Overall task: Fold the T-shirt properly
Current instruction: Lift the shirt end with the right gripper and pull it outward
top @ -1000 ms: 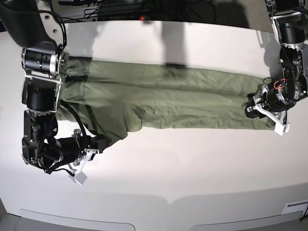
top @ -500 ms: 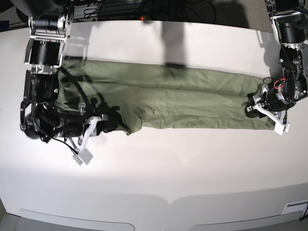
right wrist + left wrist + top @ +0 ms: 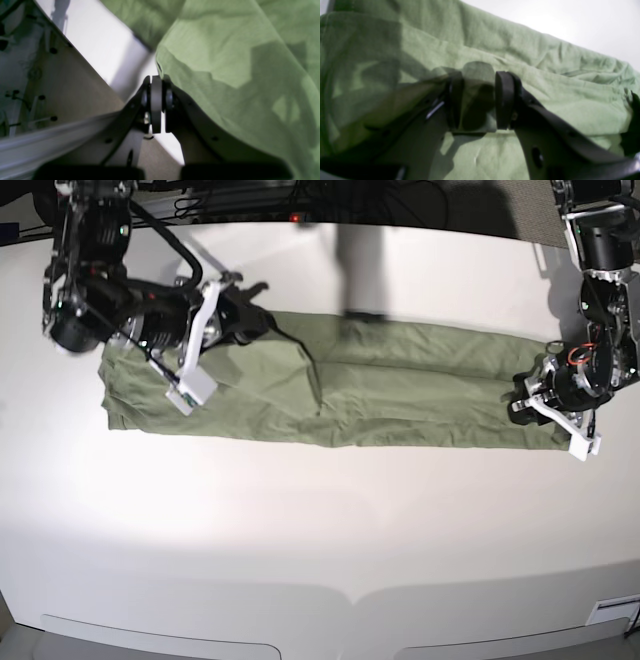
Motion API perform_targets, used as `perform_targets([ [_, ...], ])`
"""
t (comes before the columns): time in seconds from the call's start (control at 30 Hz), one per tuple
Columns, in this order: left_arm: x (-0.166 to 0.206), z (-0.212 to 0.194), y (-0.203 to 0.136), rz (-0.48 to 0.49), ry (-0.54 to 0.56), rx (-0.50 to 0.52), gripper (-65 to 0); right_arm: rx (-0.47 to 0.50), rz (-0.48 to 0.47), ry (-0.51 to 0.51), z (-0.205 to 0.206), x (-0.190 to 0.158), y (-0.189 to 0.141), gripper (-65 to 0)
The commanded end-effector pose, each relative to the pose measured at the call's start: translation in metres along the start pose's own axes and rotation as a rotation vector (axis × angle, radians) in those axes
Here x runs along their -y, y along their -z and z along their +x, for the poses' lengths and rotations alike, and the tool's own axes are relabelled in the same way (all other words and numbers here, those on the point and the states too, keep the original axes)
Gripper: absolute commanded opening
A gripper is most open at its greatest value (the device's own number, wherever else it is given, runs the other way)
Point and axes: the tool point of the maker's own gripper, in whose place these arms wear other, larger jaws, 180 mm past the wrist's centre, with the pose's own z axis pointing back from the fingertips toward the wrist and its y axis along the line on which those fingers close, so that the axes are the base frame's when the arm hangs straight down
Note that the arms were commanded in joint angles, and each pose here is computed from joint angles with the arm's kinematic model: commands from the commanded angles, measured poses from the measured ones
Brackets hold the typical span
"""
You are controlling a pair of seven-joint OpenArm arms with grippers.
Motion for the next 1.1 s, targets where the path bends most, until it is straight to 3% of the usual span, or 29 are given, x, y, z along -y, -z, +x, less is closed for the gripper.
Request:
perform_targets([
  [0.0,-0.004,-0.007,-0.001,0.024,0.009,-0.046,-43.0,0.03,0.013,-0.022,0.005,-0.008,-0.005,-65.0],
  [0.37,-0.004,-0.007,-0.001,0.024,0.009,-0.047,-43.0,-0.141,0.078,0.091,-0.073,-0.042,-0.007,-65.0],
  [0.53,-0.004,-0.007,-0.001,0.024,0.008,-0.047,-43.0,-0.168,0.06,0.079,-0.079,-0.036,-0.013,-65.0],
  [0.73,-0.004,-0.007,-0.001,0.024,0.009,-0.05,-43.0,-0.133,-0.036,0.114,-0.076,-0.01,-0.03,-65.0],
  [0.9,-0.004,-0.007,-0.001,0.021,0.007,-0.048,-43.0,0.098,-0.104,0.145,-0.038,0.013,-0.051,-65.0],
  [1.07,-0.004,-0.007,-0.001,0.022,0.007,-0.049,-43.0,0.087,-0.133,0.176,-0.045,0.021,-0.067,-65.0],
])
